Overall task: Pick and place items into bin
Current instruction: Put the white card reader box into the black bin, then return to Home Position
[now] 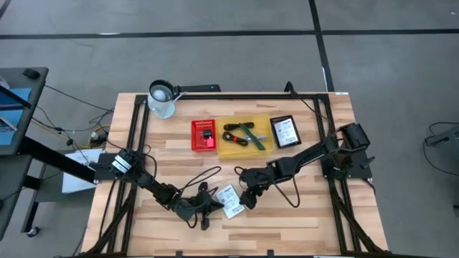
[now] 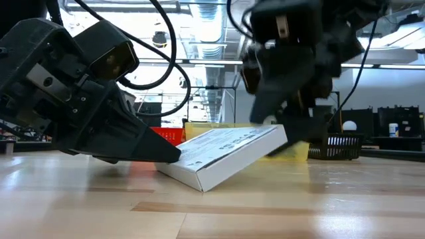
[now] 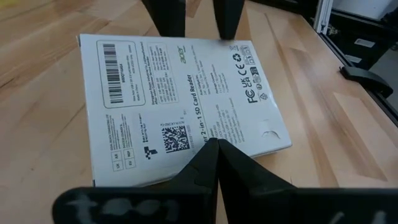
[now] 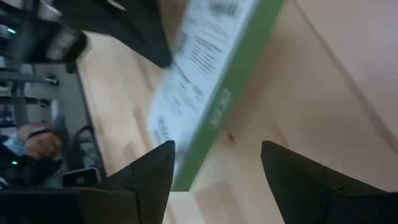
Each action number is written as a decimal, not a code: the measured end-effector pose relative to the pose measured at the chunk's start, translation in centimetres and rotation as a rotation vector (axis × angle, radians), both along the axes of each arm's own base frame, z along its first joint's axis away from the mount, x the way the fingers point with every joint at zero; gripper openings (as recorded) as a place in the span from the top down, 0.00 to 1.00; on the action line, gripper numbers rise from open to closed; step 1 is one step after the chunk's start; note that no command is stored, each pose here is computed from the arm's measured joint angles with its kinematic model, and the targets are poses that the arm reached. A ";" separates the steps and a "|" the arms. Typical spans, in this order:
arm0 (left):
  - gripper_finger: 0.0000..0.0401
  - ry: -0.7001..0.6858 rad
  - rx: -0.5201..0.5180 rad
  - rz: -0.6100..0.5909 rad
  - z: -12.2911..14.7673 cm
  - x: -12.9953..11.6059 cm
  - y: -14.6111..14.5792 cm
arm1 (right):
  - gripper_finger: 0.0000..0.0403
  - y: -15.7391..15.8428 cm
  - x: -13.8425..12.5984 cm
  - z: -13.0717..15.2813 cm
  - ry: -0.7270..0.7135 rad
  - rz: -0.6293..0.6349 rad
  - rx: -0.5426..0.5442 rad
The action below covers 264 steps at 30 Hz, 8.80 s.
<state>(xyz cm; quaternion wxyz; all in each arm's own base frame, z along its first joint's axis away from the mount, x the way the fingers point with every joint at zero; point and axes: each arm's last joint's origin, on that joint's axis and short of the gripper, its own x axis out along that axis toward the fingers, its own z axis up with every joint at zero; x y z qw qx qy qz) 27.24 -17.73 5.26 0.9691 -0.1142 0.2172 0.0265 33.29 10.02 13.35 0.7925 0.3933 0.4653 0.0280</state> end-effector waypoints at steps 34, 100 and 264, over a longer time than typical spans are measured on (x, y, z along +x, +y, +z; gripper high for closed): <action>1.00 -0.003 0.015 -0.003 0.0 0.0 0.0 | 0.53 -0.9 1.5 -0.1 -0.117 -0.009 0.061; 1.00 -0.007 0.049 -0.022 0.0 -0.1 -0.1 | 0.94 -4.1 -6.7 10.5 0.032 -0.231 -0.353; 1.00 -0.218 0.191 0.066 9.7 -16.0 16.4 | 0.59 -13.0 -23.2 3.3 -0.900 -0.311 -0.829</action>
